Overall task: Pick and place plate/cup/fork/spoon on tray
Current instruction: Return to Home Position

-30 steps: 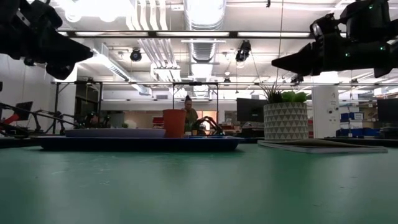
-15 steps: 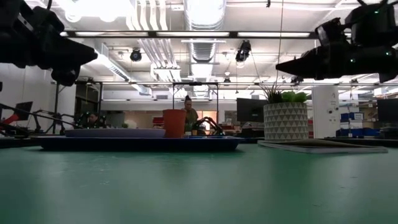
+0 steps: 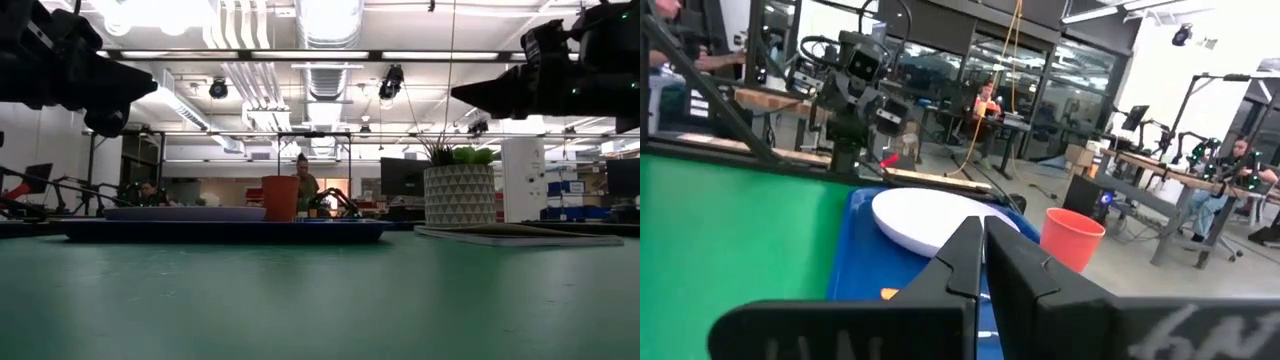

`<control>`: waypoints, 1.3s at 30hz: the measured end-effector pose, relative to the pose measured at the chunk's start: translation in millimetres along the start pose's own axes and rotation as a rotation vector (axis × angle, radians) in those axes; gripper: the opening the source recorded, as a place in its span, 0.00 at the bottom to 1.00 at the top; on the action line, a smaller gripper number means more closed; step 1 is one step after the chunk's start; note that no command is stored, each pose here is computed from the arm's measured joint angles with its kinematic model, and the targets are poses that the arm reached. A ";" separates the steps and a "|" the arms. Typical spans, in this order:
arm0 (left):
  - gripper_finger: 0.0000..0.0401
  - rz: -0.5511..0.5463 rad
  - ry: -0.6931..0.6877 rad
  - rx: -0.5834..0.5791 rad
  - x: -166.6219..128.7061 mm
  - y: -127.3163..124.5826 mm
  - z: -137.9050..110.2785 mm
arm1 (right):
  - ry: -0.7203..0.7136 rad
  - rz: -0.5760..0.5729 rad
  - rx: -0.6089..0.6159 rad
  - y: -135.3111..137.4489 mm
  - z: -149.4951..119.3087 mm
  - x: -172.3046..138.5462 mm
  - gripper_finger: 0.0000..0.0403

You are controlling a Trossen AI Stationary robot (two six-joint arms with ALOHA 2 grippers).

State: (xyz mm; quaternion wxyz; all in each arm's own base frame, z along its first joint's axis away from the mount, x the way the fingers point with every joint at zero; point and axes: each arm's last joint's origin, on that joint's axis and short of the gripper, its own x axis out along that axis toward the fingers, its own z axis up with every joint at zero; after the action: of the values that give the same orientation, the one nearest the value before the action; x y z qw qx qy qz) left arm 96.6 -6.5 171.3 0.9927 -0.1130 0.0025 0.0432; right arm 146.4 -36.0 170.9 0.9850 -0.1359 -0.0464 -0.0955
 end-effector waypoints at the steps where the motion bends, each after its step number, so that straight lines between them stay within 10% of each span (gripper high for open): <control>1: 0.14 0.001 0.003 0.001 0.1 0.0 -0.2 | 0.002 0.001 0.002 0.0 0.4 -0.7 0.02; 39: 0.14 0.021 0.041 0.070 2.8 0.6 -3.8 | -0.039 -0.052 0.006 -1.6 18.0 -53.2 0.02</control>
State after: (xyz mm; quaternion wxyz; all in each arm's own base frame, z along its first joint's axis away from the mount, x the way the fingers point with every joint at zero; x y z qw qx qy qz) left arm 99.3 -6.5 167.4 0.9952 -0.0791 0.0257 0.0512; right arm 92.9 -23.2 182.4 0.9815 -0.1337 -0.0695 -0.1184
